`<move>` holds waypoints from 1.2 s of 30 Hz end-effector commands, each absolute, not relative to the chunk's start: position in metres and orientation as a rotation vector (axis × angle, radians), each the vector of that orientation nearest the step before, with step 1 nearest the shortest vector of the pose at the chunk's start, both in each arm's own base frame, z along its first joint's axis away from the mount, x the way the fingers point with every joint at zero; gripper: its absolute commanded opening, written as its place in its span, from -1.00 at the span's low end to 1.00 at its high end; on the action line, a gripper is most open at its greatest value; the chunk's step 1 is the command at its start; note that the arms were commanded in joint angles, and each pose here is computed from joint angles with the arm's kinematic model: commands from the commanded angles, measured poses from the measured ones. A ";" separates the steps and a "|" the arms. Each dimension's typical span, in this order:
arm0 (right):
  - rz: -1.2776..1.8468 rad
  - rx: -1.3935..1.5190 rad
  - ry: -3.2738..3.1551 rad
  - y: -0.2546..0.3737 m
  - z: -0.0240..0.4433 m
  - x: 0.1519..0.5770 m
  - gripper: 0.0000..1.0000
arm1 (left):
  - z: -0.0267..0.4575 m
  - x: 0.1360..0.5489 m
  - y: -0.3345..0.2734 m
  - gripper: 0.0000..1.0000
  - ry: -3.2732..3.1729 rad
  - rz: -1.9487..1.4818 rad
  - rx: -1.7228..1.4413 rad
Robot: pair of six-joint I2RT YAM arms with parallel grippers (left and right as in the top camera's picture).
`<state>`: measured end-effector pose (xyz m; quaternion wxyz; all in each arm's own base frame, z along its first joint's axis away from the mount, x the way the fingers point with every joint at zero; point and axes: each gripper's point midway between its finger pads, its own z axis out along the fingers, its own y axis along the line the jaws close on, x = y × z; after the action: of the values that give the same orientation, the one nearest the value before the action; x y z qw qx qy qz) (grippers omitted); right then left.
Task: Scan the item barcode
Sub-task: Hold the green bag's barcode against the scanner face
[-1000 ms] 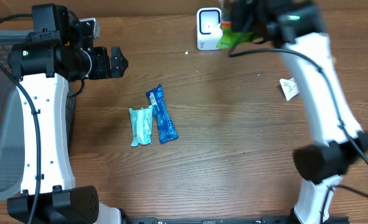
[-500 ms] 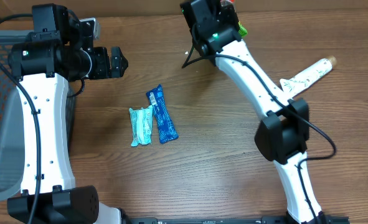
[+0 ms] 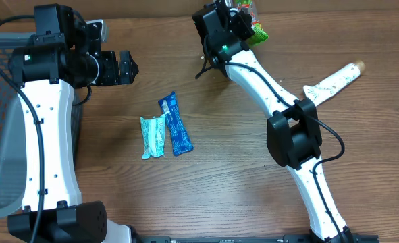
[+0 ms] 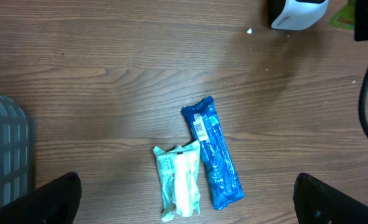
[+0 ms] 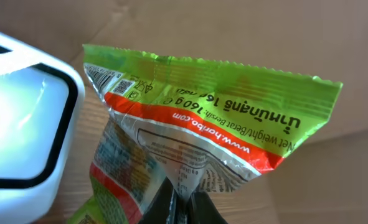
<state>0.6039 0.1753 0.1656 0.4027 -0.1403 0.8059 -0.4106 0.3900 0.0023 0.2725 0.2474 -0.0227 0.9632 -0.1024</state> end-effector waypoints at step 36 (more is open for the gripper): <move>-1.287 -0.474 1.918 0.179 0.196 0.606 -0.93 | 0.272 0.392 0.000 1.00 2.623 -0.288 -0.032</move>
<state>0.6116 0.1823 0.1786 0.3799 -0.2090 0.7597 -0.4846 0.3900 0.0023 0.2725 0.2474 -0.0227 0.9632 -0.1024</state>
